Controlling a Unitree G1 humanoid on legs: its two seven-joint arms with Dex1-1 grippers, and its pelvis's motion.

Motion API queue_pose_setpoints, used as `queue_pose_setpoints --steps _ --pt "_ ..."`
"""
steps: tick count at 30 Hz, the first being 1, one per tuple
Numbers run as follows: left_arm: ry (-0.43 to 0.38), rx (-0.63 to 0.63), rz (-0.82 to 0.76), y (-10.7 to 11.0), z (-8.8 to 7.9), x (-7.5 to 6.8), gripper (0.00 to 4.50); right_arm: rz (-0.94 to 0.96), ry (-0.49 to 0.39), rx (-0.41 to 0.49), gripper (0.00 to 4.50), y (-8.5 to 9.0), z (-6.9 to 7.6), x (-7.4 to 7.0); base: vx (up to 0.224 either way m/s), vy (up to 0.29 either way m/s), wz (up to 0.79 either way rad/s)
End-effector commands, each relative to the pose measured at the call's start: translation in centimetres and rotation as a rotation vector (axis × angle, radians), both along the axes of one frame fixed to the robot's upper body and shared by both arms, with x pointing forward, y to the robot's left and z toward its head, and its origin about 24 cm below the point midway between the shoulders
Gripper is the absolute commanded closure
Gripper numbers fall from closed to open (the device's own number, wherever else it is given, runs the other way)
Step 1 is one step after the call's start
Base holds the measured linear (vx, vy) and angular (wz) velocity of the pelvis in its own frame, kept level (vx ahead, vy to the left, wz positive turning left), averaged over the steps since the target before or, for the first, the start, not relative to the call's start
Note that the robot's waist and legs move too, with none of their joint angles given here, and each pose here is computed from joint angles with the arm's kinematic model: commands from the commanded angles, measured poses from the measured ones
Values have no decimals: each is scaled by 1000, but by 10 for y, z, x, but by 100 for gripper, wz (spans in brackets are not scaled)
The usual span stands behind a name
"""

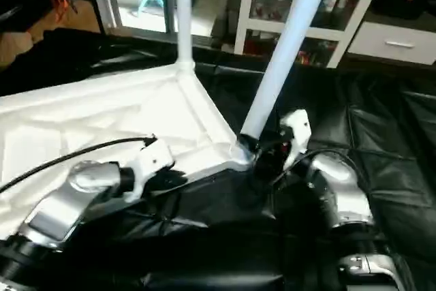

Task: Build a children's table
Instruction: Insert table leg to table base

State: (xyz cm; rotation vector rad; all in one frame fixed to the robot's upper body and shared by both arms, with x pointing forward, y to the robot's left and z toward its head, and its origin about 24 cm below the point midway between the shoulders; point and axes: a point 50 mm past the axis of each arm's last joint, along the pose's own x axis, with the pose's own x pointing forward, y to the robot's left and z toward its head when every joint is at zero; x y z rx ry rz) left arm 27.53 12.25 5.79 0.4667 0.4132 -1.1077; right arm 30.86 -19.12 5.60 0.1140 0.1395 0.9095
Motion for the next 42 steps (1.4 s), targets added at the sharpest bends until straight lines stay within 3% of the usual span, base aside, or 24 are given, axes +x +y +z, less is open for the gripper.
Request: queue_pose_setpoints --steps 1,12,17,20,28,36,38,40,41,42 --pt "-37 19 2 5 0 3 450 172 111 25 262 14 -20 -15 0 0 0" --pt "-33 -30 -87 3 0 -4 450 222 133 128 262 18 -20 -18 0 0 0" --pt "-53 -47 -116 -1 2 -4 450 71 184 269 262 21 -20 -9 0 0 0" --pt "-56 -44 -123 -1 1 -5 450 -151 283 449 262 17 -20 4 0 0 0" --pt "-55 -45 -131 -2 -1 -7 450 -214 356 533 264 15 -23 3 0 0 0" --pt "-88 -31 -123 1 -2 -4 450 -161 307 523 264 15 -13 3 0 0 0" --pt "-158 -46 -87 0 3 4 450 -172 203 551 264 6 7 12 0 0 0" --pt "-165 -62 -77 0 5 6 450 -182 161 558 264 3 15 16 0 0 0" --pt "-165 -95 -91 -1 9 7 406 -191 96 544 264 -2 25 19 0 0 0" --pt "-173 -120 -96 -1 13 8 395 -191 53 517 264 -4 30 21 0 0 0"
